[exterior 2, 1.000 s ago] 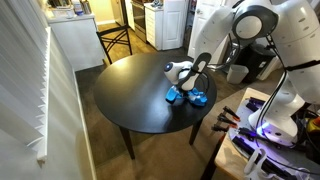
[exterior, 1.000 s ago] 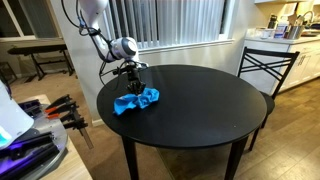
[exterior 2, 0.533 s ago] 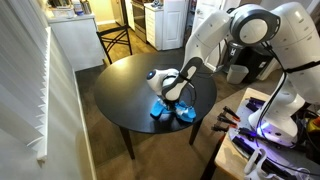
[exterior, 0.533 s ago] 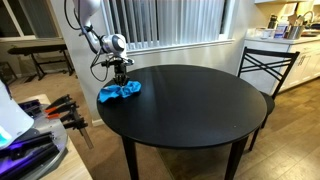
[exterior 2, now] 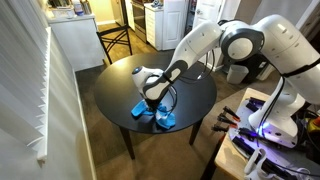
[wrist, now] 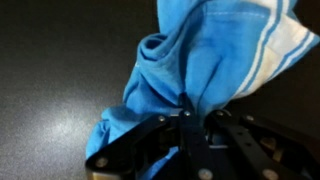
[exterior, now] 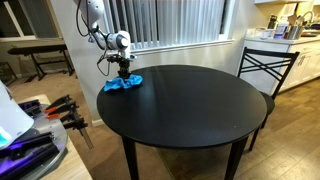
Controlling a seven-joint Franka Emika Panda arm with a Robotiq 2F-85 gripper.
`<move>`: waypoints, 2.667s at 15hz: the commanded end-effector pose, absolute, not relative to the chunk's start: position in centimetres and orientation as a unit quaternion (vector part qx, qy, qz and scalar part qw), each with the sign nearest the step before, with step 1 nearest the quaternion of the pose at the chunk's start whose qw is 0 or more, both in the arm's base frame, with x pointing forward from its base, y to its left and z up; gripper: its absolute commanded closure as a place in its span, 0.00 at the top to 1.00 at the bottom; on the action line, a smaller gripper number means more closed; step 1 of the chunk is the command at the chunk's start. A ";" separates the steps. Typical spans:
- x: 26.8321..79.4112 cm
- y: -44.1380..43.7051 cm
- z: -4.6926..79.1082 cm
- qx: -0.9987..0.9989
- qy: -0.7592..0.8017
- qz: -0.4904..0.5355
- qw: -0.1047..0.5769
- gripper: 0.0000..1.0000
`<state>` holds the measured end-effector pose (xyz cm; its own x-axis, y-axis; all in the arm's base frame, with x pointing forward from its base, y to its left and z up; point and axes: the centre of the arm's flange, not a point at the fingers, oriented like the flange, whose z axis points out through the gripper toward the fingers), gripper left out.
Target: Use the towel to wipe the table.
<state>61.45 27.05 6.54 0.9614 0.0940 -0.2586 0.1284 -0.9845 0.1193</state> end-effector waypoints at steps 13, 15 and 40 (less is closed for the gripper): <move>82.0 11.9 9.4 0.963 -0.189 0.185 0.054 0.05; 81.8 5.2 10.0 0.947 -0.228 0.212 0.073 0.05; 72.9 -21.6 6.2 0.854 -0.395 0.154 0.300 0.05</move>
<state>71.83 -26.10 5.24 0.6186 -0.5922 0.5163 -0.7857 -0.4686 0.4038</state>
